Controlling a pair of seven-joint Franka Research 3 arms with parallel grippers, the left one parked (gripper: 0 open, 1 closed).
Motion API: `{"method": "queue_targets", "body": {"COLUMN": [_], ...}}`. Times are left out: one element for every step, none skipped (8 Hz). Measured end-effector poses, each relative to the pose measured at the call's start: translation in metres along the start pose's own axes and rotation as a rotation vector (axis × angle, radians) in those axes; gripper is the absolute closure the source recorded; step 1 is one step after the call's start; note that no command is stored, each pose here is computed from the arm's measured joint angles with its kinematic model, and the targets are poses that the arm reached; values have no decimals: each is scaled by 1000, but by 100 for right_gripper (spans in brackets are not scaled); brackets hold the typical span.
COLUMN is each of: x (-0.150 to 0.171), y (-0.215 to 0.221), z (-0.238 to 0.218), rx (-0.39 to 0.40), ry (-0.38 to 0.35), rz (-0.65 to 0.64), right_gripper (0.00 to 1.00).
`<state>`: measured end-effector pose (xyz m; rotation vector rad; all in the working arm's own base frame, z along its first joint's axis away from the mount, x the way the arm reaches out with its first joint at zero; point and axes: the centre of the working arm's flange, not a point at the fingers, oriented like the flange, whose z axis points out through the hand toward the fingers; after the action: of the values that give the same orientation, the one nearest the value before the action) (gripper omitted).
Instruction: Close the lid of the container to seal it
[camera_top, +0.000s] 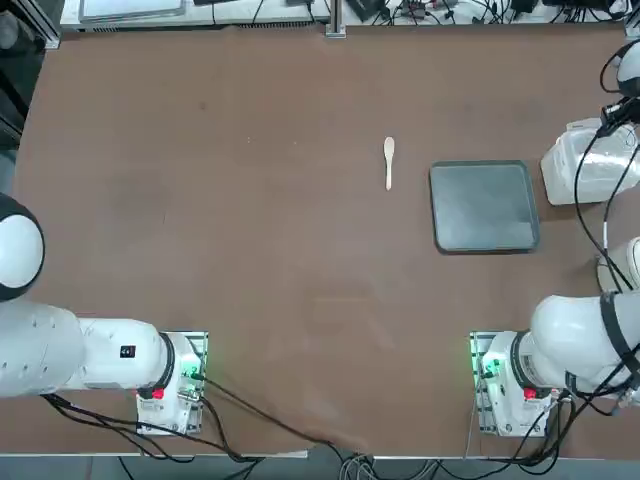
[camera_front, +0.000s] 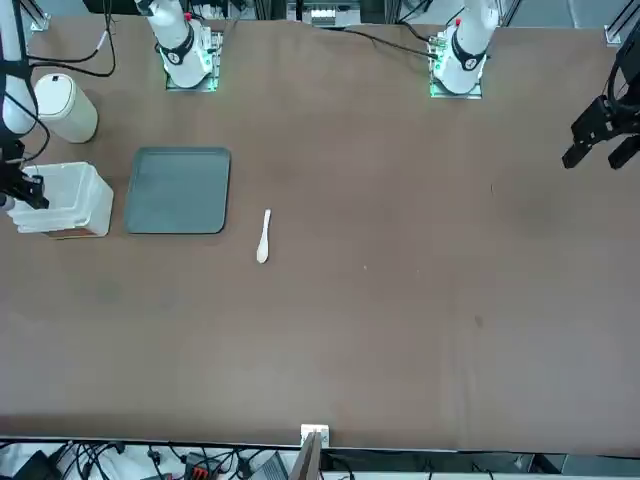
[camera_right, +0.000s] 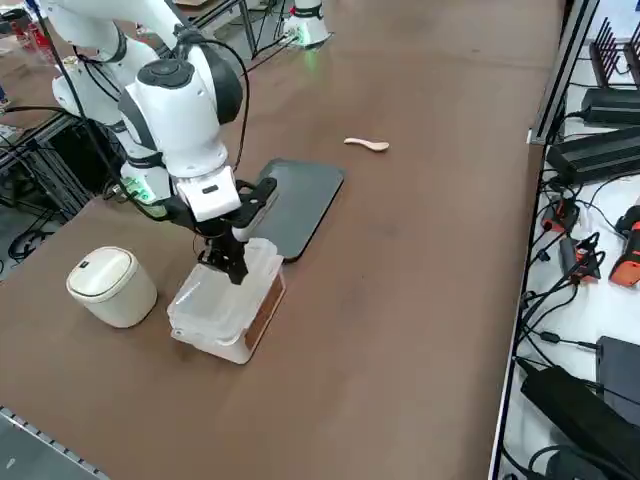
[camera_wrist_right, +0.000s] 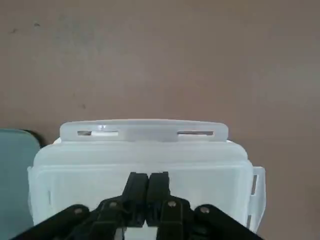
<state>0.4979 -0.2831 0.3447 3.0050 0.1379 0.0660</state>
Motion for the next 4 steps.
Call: {"method": "queue_targets", "body": {"x": [1,2,1,1], "y": [0,1,3,4], "z": [6,10,10,10], "rx": [3,11,21,26], "ry": [2,9,14,16], "rz": [3,16,31,37], "right_gripper": [98,98,98,98]}}
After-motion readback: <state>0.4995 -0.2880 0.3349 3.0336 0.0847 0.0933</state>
